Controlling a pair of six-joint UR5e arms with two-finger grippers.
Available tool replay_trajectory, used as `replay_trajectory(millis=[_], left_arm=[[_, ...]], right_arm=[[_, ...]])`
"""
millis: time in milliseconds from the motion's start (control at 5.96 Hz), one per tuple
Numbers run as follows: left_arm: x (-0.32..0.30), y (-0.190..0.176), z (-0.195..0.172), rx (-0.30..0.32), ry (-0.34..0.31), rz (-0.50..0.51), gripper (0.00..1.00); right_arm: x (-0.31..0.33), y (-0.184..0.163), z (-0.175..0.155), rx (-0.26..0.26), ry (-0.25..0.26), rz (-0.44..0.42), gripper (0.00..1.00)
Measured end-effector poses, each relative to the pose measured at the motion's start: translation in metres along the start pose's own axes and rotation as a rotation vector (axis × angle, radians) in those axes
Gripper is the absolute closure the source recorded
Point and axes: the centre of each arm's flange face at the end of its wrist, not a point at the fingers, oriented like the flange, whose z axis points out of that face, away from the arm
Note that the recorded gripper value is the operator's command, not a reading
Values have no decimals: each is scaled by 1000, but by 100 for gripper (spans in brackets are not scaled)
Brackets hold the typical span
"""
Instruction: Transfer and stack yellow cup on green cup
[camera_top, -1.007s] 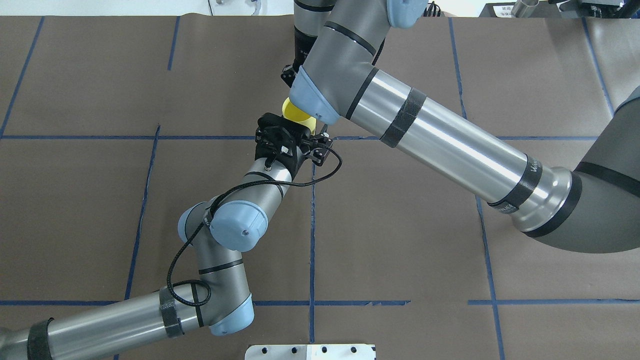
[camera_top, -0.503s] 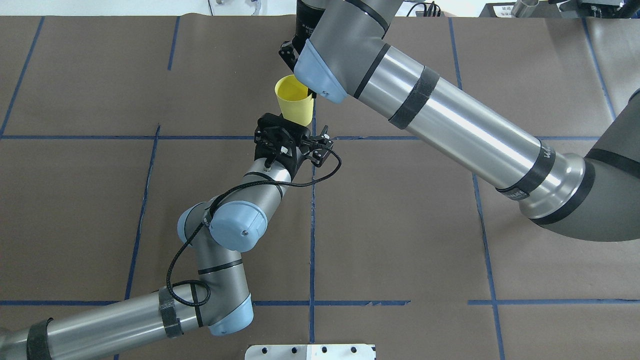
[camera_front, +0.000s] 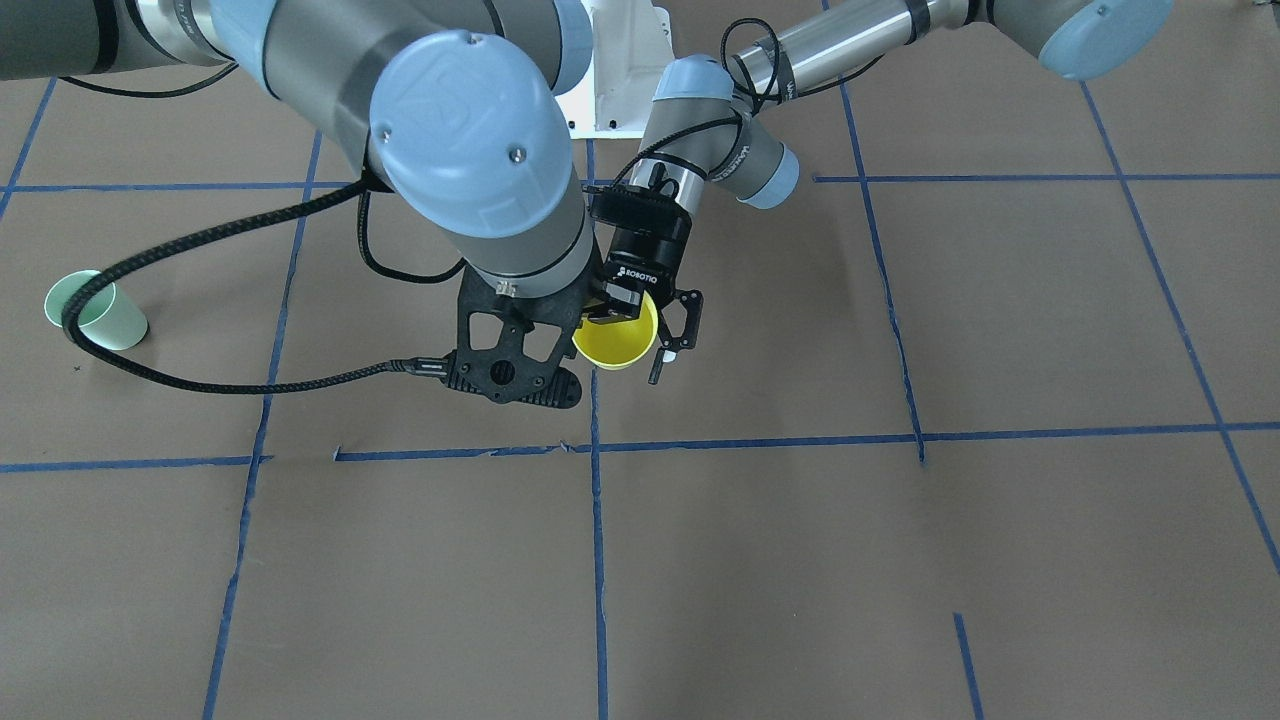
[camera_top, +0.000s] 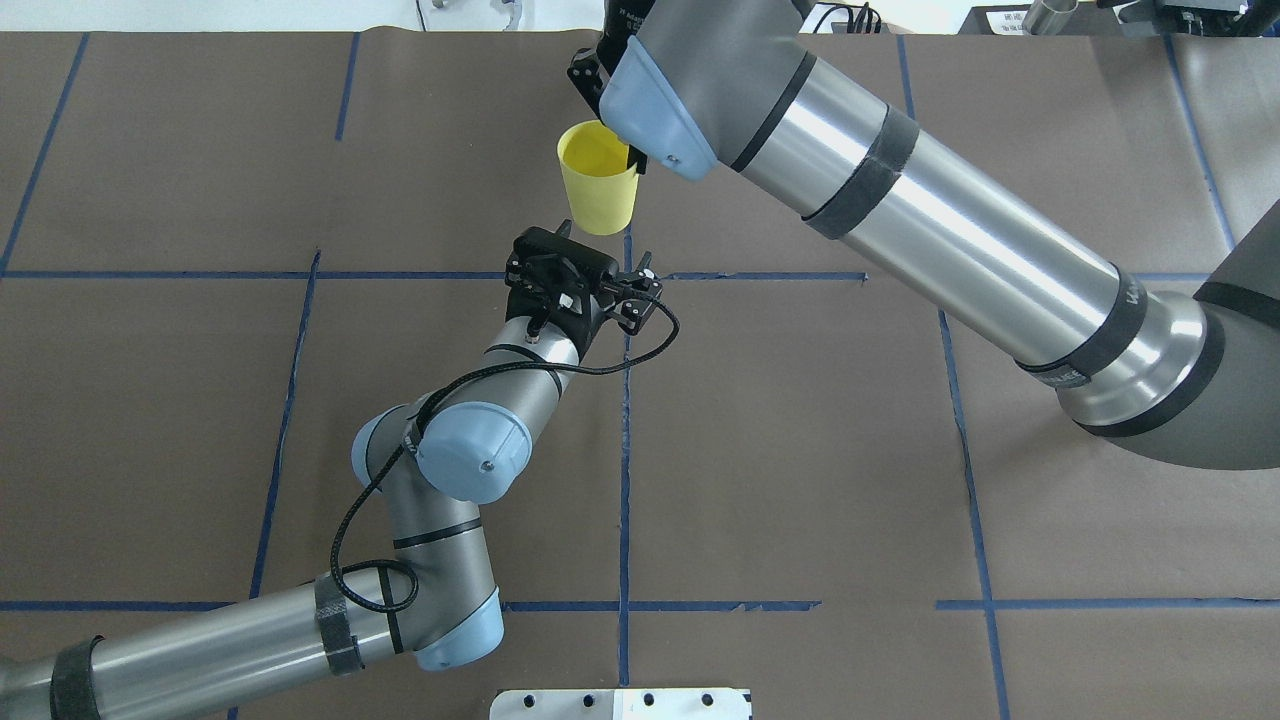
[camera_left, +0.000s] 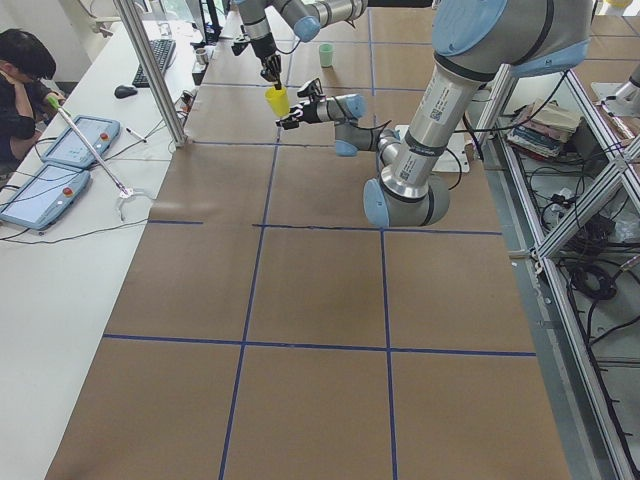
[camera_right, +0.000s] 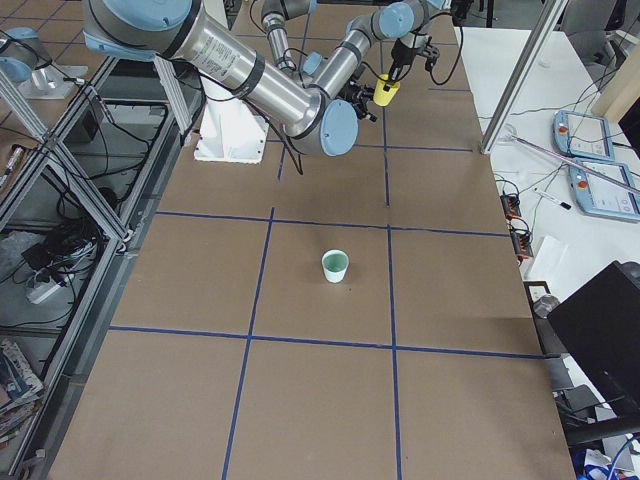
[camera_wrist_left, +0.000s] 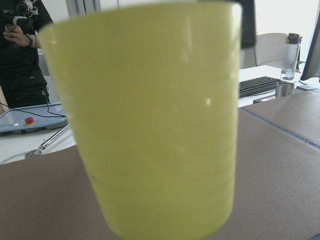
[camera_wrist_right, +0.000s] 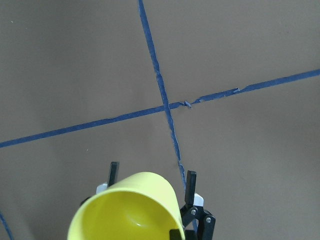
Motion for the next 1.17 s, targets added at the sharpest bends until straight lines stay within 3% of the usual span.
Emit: replay_trajectory(millis=[336,503,839,1174], left_arm=[[-14,-7,6,9,-16,73,0],[-37,-16,15,13,-39,126,0],[-100,-35,35,-7,-74,157,1],[-165,-31,44,-69,-97,61,1]], right_arm=[[24,-20,-48,57,-30,9,100],[47,-34,-54,73,-31,-10,100],[121,-42,-46,101,-34,-72,100],[201,-37,-35,124,-30,-129,100]])
